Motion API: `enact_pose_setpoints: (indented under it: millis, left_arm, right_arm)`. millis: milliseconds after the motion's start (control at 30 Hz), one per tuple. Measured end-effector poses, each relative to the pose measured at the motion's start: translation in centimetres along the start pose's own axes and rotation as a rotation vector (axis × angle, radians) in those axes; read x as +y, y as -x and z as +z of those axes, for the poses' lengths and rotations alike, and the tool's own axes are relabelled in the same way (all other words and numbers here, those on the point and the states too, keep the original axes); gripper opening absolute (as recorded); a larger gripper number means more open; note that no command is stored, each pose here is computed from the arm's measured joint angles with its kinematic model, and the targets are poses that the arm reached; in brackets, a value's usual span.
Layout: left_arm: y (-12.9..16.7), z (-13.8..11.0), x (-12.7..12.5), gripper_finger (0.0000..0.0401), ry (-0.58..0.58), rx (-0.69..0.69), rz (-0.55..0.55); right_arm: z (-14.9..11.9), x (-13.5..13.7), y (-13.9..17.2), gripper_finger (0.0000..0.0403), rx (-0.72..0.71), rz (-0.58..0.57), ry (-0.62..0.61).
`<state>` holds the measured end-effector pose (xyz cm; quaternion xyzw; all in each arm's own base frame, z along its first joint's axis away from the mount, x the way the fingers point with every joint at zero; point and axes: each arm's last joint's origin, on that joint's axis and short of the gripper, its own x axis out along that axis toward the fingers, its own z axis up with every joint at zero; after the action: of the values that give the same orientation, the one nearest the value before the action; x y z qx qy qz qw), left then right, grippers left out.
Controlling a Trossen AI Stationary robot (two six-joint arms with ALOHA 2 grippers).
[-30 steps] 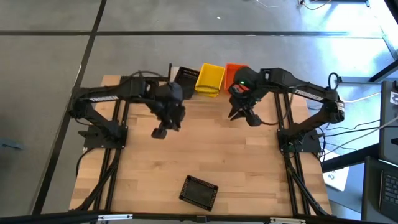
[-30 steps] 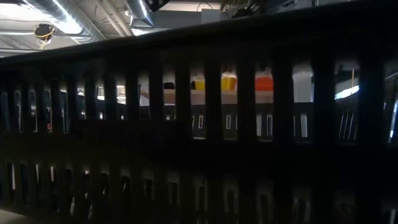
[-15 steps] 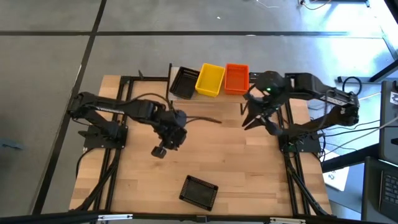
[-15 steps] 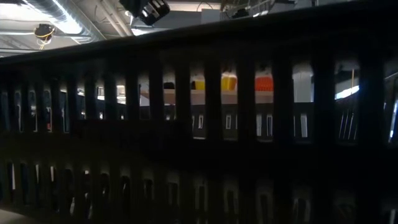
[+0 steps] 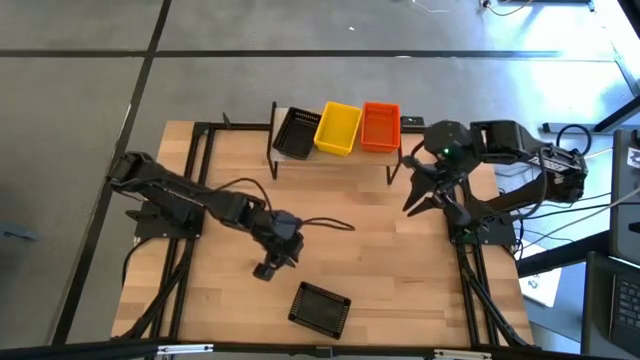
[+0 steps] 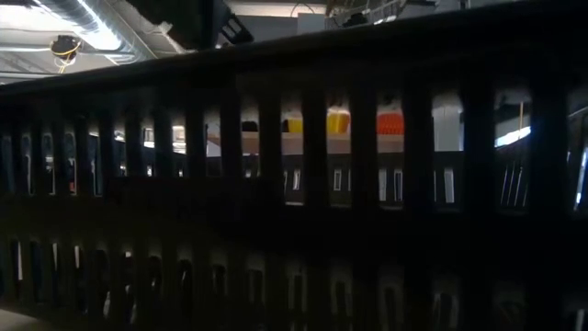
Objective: Stack baskets on shelf by color
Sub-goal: Stack the black basket on the black baskets on the shelf
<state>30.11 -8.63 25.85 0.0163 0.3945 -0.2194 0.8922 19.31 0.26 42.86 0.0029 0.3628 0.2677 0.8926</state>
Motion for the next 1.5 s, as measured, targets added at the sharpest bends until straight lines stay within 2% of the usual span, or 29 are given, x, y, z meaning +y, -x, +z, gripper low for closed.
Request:
enact_pose_setpoints:
  millis: [133, 433, 600, 667, 833, 1133, 1400, 1500]
  left_arm:
    - [-1.5, -0.1, -0.9, 0.0057, 0.039, -0.088, 0.01]
    - [-6.2, -0.7, -2.7, 0.0057, 0.029, -0.088, -0.015]
    - [-8.0, -1.5, -3.0, 0.0057, 0.031, -0.053, 0.099]
    - [-8.3, -1.6, -3.0, 0.0057, 0.03, -0.055, 0.129]
    - [-8.7, -1.8, -3.0, 0.0057, 0.034, -0.038, 0.102]
    - [-8.6, -1.8, -2.9, 0.0057, 0.042, -0.041, 0.126]
    - [-8.6, -1.8, -3.0, 0.0057, 0.176, -0.047, 0.107]
    - [-8.6, -1.8, -2.9, 0.0057, 0.185, -0.049, 0.114]
  right_arm:
    - [-0.4, 0.1, -0.6, 0.0069, 0.042, 0.023, -0.01]
    - [-0.4, 0.4, -0.8, 0.0069, 0.045, 0.033, 0.021]
    - [-0.4, 0.4, -0.8, 0.0069, 0.045, 0.033, 0.021]
    - [-0.4, 0.4, -0.8, 0.0069, 0.045, 0.033, 0.02]
    - [-0.4, 0.4, -0.8, 0.0069, 0.045, 0.033, 0.021]
    - [-0.4, 0.4, -0.8, 0.0069, 0.045, 0.033, 0.02]
    - [-0.5, 0.4, -0.8, 0.0069, 0.048, 0.034, 0.018]
    - [-0.5, 0.4, -0.8, 0.0069, 0.049, 0.035, 0.018]
